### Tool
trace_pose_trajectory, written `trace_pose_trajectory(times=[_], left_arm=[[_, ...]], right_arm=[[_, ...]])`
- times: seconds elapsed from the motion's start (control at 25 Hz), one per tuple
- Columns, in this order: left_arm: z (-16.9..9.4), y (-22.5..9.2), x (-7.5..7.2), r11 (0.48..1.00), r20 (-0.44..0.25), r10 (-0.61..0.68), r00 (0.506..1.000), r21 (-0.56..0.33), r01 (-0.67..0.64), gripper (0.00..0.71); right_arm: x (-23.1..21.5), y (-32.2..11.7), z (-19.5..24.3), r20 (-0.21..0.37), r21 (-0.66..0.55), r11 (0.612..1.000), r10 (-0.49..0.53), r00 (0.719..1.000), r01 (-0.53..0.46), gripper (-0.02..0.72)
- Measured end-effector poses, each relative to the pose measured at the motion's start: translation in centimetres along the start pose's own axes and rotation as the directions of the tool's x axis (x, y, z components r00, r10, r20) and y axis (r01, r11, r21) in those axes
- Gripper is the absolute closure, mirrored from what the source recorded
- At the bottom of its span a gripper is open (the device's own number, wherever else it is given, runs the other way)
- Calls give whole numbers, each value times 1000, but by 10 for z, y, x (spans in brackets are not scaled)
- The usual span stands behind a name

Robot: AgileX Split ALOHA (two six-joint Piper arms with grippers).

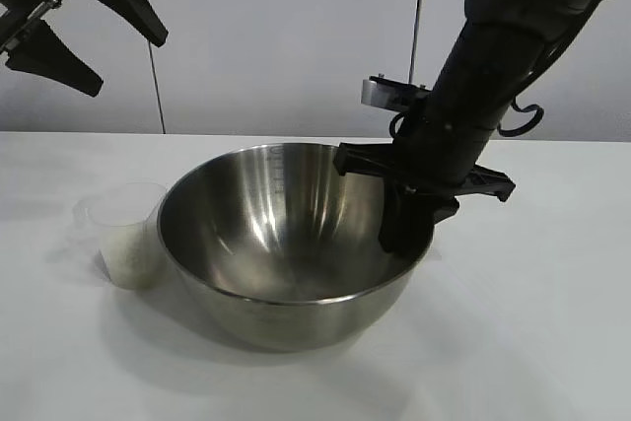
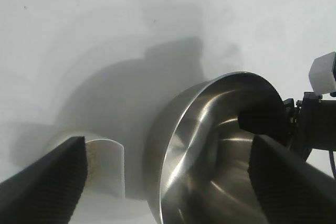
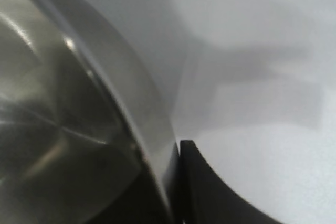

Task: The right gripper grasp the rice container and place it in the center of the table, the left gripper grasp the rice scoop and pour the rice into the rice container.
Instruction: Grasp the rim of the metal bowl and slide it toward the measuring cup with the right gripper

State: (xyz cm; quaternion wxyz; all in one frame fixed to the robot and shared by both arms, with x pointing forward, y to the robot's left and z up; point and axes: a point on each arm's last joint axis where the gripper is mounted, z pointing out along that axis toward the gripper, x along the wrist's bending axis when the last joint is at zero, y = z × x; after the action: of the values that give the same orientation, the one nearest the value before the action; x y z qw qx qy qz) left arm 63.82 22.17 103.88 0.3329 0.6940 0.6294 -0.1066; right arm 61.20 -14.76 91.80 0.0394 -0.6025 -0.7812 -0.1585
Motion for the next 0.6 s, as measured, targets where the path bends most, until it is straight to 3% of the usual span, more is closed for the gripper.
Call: trace_pose_trajectory(times=[0.4, 0.52, 0.6], left_arm=[[0, 0, 0, 1000, 1, -1, 1000, -1, 1, 106], [0, 0, 0, 1000, 1, -1, 1000, -1, 1, 106], [0, 0, 0, 1000, 1, -1, 1000, -1, 1, 106]], right_arm=[[-1, 2, 0, 11, -24, 1000, -7, 1000, 8, 670], [-1, 2, 0, 10, -26, 1000, -6, 1000, 6, 618], [-1, 2, 0, 10, -26, 1000, -6, 1000, 6, 539]])
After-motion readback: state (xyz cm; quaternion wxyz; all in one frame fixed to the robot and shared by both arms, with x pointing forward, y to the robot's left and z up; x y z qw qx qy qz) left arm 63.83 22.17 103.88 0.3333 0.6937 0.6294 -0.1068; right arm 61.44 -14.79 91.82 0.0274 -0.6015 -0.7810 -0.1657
